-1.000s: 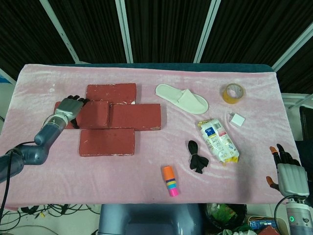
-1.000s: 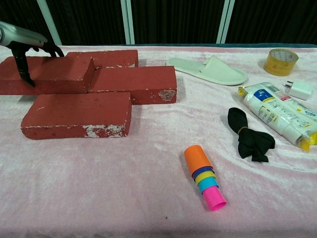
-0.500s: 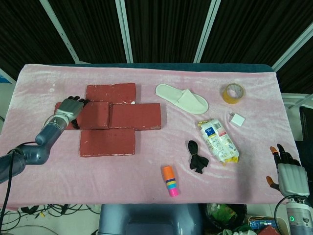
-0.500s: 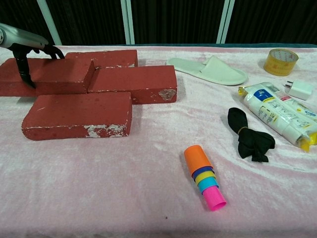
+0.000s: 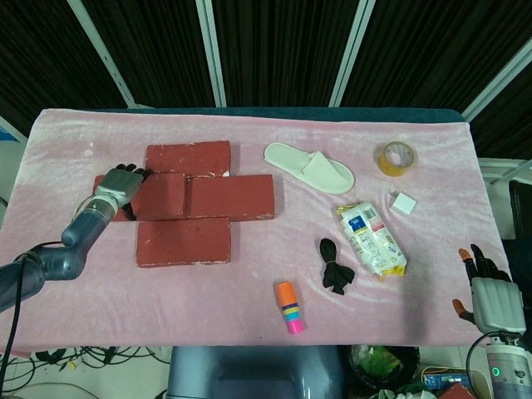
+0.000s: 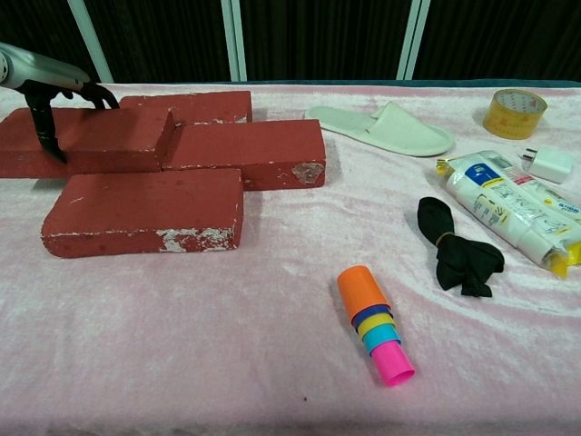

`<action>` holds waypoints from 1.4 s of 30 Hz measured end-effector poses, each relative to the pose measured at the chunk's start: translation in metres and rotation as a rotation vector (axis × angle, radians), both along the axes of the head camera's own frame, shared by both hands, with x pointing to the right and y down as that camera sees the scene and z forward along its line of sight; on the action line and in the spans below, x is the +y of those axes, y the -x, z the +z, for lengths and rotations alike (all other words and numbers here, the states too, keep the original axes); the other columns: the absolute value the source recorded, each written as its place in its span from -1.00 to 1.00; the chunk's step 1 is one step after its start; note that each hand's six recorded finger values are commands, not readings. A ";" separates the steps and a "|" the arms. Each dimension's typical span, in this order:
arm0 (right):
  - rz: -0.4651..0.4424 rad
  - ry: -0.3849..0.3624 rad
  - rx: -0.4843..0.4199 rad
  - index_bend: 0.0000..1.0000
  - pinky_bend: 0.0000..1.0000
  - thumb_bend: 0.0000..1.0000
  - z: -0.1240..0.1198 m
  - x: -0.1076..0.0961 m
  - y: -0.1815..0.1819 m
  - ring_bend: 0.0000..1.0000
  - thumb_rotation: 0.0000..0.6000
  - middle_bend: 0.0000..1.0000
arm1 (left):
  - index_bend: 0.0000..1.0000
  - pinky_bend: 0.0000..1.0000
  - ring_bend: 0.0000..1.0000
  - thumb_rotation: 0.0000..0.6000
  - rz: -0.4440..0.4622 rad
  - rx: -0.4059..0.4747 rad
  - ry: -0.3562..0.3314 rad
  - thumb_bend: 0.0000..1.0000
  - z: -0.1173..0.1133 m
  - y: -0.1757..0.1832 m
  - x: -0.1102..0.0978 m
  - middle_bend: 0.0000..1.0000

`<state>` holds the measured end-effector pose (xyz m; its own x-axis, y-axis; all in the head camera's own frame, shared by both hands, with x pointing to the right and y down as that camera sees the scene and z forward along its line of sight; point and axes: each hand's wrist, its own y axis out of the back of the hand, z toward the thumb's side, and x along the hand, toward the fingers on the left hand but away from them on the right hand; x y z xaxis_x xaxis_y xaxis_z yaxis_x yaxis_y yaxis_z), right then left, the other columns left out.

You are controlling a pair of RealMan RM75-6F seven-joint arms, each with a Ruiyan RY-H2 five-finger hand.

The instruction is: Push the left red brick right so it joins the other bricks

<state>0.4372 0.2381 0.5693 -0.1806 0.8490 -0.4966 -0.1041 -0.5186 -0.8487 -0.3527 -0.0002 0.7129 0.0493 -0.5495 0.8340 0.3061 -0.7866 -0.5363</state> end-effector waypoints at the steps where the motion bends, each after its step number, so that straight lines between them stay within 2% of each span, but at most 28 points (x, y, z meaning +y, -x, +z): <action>1: 0.000 0.000 0.000 -0.75 -0.43 -0.69 0.000 0.000 0.000 -0.69 1.00 -0.93 | -0.91 -0.86 -1.00 1.00 0.000 -0.002 0.002 -0.82 0.000 0.000 0.000 -0.70; 8: 0.000 0.001 0.000 -0.75 -0.43 -0.69 0.000 0.000 0.000 -0.69 1.00 -0.93 | -1.00 -0.90 -1.00 1.00 0.000 -0.004 0.018 -0.90 -0.001 -0.001 0.002 -0.80; 28: 0.004 0.001 0.001 -0.75 -0.43 -0.69 0.000 0.000 -0.001 -0.69 1.00 -0.93 | -1.00 -0.95 -1.00 1.00 -0.023 -0.003 0.006 -0.96 -0.002 -0.005 0.005 -0.82; 35: 0.003 0.003 0.001 -0.75 -0.43 -0.69 0.000 0.000 -0.001 -0.69 1.00 -0.93 | -1.00 -0.96 -1.00 1.00 -0.041 0.029 -0.032 -0.96 -0.017 -0.006 0.000 -0.82; 42: 0.003 0.002 0.004 -0.75 -0.43 -0.69 0.000 0.000 -0.001 -0.69 1.00 -0.93 | -1.00 -0.98 -1.00 1.00 -0.039 0.041 -0.072 -0.95 -0.039 0.013 -0.003 -0.82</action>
<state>0.4379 0.2384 0.5696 -0.1853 0.8473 -0.4978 -0.1060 -0.5208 -0.8470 -0.3653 -0.0027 0.6737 0.0595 -0.6100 0.7902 0.2528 -0.7566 -0.6031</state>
